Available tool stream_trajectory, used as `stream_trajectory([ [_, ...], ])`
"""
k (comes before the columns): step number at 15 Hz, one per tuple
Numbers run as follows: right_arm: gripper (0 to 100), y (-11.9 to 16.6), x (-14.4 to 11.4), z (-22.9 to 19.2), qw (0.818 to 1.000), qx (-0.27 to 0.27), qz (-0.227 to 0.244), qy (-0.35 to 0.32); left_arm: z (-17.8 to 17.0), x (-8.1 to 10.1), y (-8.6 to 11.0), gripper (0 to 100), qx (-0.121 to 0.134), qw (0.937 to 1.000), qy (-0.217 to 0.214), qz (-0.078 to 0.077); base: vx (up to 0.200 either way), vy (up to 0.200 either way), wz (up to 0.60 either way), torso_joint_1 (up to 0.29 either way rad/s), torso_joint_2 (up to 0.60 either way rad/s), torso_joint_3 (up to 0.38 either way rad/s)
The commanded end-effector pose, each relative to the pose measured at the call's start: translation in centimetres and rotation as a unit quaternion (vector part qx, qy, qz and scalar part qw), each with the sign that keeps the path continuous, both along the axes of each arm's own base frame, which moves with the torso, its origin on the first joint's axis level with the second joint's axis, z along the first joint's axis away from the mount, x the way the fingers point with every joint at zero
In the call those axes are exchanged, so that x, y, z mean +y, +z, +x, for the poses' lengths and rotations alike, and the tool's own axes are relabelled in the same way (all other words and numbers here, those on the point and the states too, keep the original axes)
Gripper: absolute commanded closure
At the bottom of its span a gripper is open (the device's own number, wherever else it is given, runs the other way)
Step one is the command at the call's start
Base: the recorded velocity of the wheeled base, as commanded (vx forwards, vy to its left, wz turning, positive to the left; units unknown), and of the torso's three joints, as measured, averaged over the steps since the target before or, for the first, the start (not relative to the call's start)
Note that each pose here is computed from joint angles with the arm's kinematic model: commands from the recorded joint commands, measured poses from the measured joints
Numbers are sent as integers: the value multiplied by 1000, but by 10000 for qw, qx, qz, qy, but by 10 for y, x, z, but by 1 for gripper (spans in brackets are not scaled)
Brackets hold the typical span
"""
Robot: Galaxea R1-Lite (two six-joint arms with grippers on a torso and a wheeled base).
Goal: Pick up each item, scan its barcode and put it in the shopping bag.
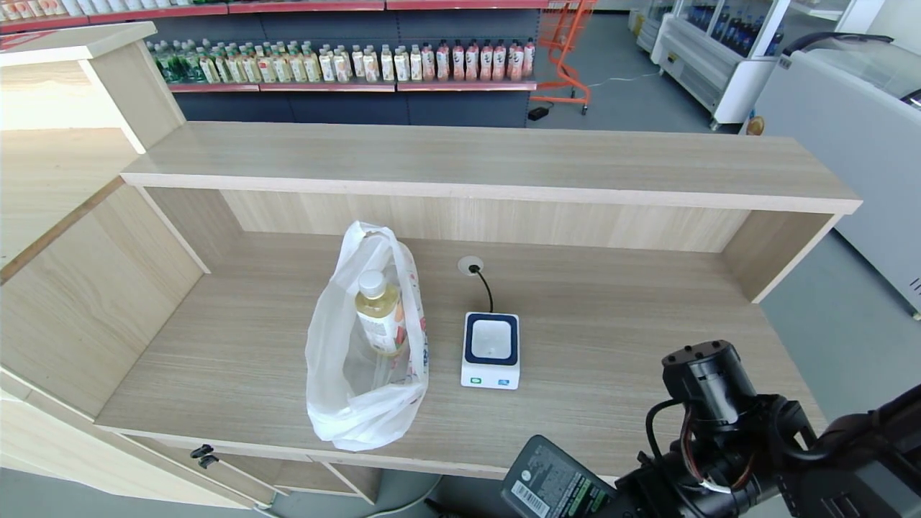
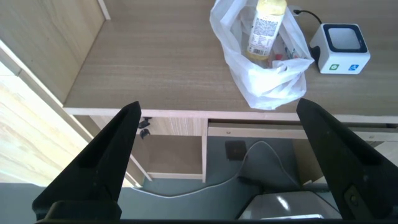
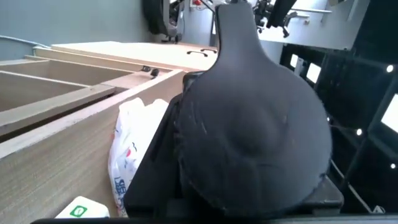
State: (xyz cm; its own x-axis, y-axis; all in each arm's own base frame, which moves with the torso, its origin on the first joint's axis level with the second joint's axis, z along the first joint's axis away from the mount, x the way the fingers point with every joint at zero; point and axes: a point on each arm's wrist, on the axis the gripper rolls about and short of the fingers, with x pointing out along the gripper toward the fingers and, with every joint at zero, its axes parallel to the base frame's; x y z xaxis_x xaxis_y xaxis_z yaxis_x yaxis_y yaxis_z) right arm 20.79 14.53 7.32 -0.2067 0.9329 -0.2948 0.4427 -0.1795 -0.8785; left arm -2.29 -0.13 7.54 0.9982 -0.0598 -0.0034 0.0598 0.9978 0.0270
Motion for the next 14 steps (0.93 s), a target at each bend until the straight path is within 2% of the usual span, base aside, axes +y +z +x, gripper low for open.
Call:
stream_trajectory([
  [1, 100, -3, 2, 0, 10000, 52, -31, 26, 0, 0, 0, 0, -2, 10000, 0, 2, 0, 0, 0, 0, 0, 0],
  [7, 100, 8, 8, 6, 9995, -246, 191, 101, 0, 0, 0, 0, 6, 10000, 0, 2, 0, 0, 0, 0, 0, 0],
  [9, 100, 21, 17, 21, 9971, -540, 490, 231, 0, 0, 0, 0, -2, 10000, 0, 2, 0, 0, 0, 0, 0, 0],
  [14, 100, 21, 16, 19, 9970, -537, 493, 254, 0, 0, 0, 0, -2, 10000, 0, 2, 0, 0, 0, 0, 0, 0],
])
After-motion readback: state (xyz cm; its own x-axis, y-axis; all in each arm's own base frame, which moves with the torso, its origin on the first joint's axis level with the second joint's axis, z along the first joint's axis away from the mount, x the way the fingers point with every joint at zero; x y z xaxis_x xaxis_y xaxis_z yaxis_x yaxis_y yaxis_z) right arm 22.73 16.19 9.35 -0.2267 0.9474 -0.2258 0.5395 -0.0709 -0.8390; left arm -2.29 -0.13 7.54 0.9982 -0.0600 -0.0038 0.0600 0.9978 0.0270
